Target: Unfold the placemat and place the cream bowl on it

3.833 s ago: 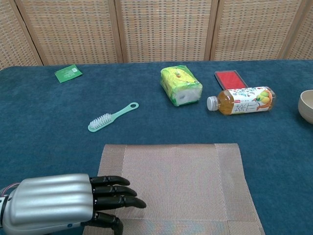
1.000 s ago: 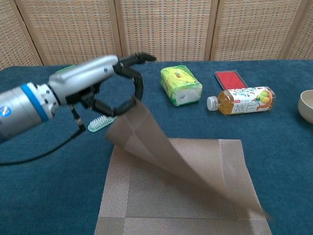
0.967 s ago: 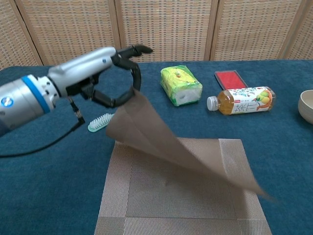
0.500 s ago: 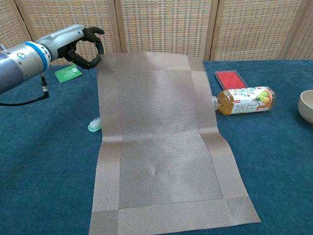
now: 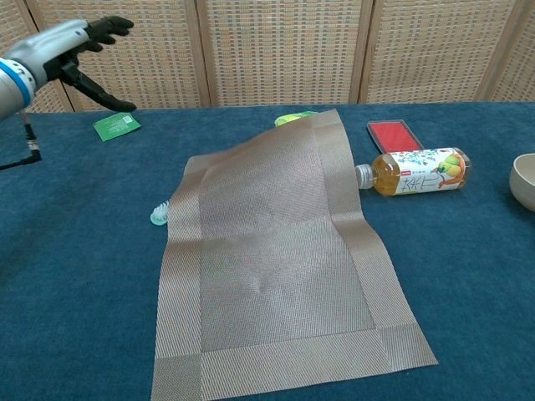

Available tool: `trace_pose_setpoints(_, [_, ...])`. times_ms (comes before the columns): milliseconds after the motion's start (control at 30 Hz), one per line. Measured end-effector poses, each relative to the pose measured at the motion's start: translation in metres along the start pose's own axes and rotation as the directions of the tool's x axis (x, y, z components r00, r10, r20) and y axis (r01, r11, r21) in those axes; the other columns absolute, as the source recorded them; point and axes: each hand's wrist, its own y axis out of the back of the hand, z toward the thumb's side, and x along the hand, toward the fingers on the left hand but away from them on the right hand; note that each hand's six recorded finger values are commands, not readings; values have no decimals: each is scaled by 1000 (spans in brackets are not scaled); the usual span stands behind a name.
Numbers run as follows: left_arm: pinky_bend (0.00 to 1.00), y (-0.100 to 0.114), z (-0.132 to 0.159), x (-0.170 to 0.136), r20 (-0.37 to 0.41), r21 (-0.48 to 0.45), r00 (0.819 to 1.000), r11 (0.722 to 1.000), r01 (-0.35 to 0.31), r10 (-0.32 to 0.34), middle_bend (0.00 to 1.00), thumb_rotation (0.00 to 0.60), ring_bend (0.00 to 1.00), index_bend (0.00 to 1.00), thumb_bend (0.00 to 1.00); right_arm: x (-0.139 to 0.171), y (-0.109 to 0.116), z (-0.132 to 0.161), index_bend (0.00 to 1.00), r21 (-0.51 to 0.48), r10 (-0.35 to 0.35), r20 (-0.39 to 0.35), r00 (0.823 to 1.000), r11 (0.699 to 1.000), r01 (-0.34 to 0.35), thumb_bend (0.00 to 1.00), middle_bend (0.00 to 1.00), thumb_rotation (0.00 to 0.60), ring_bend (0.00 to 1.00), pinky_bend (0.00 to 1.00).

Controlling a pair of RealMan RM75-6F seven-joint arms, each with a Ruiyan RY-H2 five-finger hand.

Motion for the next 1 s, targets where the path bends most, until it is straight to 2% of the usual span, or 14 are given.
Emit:
trace_pose_setpoints(133, [0,22,-11,-26,-25,42,999,999,-28,29,0,600,0,0,0,3,-7,6,82,19,28,-28,999,999,-27,0,0,600,0,0])
trace_pose_setpoints(300, [0,54,-22,-79,-95,67,992,995,-73,79,0,600,0,0,0,9,-22,15,82,45,88,-81,993,995,-85,0,0,600,0,0])
trace_pose_setpoints(400, [0,70,-28,-118,-161,110,981,990,-88,106,0,600,0,0,0,13,-32,26,91,80,128,-155,979,990,-117,0,0,600,0,0])
trace_pose_setpoints(467, [0,79,-30,-143,-212,150,970,985,-85,116,0,600,0,0,0,16,-40,37,99,111,162,-226,961,984,-140,0,0,600,0,0])
trace_pose_setpoints(500, [0,83,-31,-154,-233,170,965,982,-82,121,0,600,0,0,0,18,-43,43,102,126,179,-259,949,980,-151,0,0,600,0,0])
trace_pose_setpoints(567, [0,91,-32,-176,-277,220,951,972,-79,140,0,600,0,0,0,24,-53,58,108,161,226,-341,912,970,-181,0,0,600,0,0])
trace_pose_setpoints(667, [0,99,-34,-202,-317,261,935,962,-78,162,0,600,0,0,0,30,-66,82,115,205,293,-445,846,953,-223,0,0,600,0,0])
trace_pose_setpoints(733, [0,100,-32,-208,-315,269,935,960,-76,163,0,600,0,0,0,32,-72,96,123,222,323,-491,809,944,-242,0,0,600,0,0])
trace_pose_setpoints(900, [0,99,-29,-212,-300,277,941,958,-68,154,0,600,0,0,0,33,-84,119,127,261,381,-547,746,924,-280,0,0,600,0,0])
trace_pose_setpoints(1000, [0,98,-30,-211,-296,286,944,956,-61,149,0,600,0,0,0,33,-97,134,127,300,427,-573,700,904,-306,0,0,600,0,0])
